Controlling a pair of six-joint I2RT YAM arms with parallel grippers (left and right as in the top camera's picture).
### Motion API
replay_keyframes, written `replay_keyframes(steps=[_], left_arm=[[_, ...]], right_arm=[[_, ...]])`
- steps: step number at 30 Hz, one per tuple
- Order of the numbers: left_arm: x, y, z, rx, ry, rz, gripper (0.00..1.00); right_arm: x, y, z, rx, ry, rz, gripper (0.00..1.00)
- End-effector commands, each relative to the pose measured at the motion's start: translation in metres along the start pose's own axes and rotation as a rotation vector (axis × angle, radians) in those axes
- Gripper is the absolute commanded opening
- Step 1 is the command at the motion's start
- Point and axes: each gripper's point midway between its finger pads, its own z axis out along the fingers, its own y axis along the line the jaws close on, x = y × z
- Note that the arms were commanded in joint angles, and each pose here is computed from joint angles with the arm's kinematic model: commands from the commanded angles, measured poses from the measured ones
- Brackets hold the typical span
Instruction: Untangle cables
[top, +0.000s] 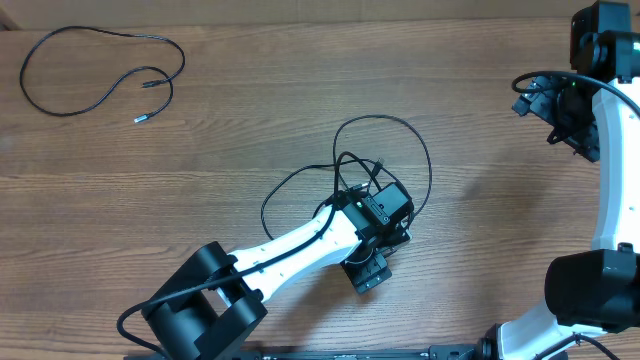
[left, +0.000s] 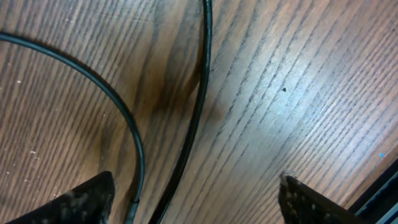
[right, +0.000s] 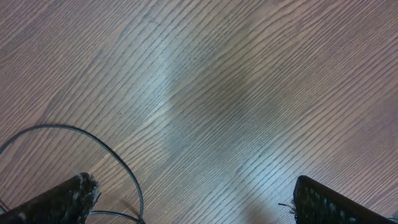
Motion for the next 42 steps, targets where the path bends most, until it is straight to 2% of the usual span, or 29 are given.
replay_keyframes(steps=[1,3,7,13,14,15,20,21,22,23,31,39,42], left_arm=[[0.005,-0.008,0.013,0.052,0.037,0.016,0.8],[0.008,-0.01,0.02,0.069,0.058,0.012,0.82],[0.008,-0.01,0.022,0.069,0.063,0.01,0.72],[0.007,-0.008,0.021,0.064,0.058,-0.002,0.73],[0.006,-0.008,0.021,0.062,0.055,-0.002,0.69],[0.005,-0.008,0.02,0.06,0.053,-0.001,0.6],[0.002,-0.007,0.019,0.059,0.046,0.0,0.27],[0.001,-0.008,0.017,0.059,0.043,0.0,0.16],[0.0,-0.008,0.017,0.059,0.04,-0.002,0.08],[-0.002,-0.007,0.015,0.058,0.036,-0.011,0.04],[-0.03,-0.01,-0.02,0.059,-0.01,-0.09,0.04],[-0.087,0.002,-0.127,0.057,-0.199,-0.259,0.04],[-0.107,0.013,-0.19,0.065,-0.336,-0.372,0.04]], right_arm=[[-0.002,-0.004,-0.004,0.008,-0.02,0.0,1.0],[-0.002,-0.004,-0.004,0.008,-0.02,0.0,1.0],[-0.002,-0.004,-0.004,0.008,-0.02,0.0,1.0],[-0.002,-0.004,-0.004,0.008,-0.02,0.0,1.0],[-0.002,-0.004,-0.004,0.008,-0.02,0.0,1.0],[-0.002,-0.004,-0.004,0.008,-0.02,0.0,1.0],[-0.002,-0.004,-0.004,0.008,-0.02,0.0,1.0],[-0.002,-0.004,-0.004,0.008,-0.02,0.0,1.0],[-0.002,-0.004,-0.004,0.008,-0.02,0.0,1.0],[-0.002,-0.004,-0.004,0.008,-0.02,0.0,1.0],[-0.002,-0.004,-0.004,0.008,-0.02,0.0,1.0],[-0.002,-0.004,-0.004,0.008,-0.02,0.0,1.0],[-0.002,-0.004,-0.004,0.008,-0.02,0.0,1.0]])
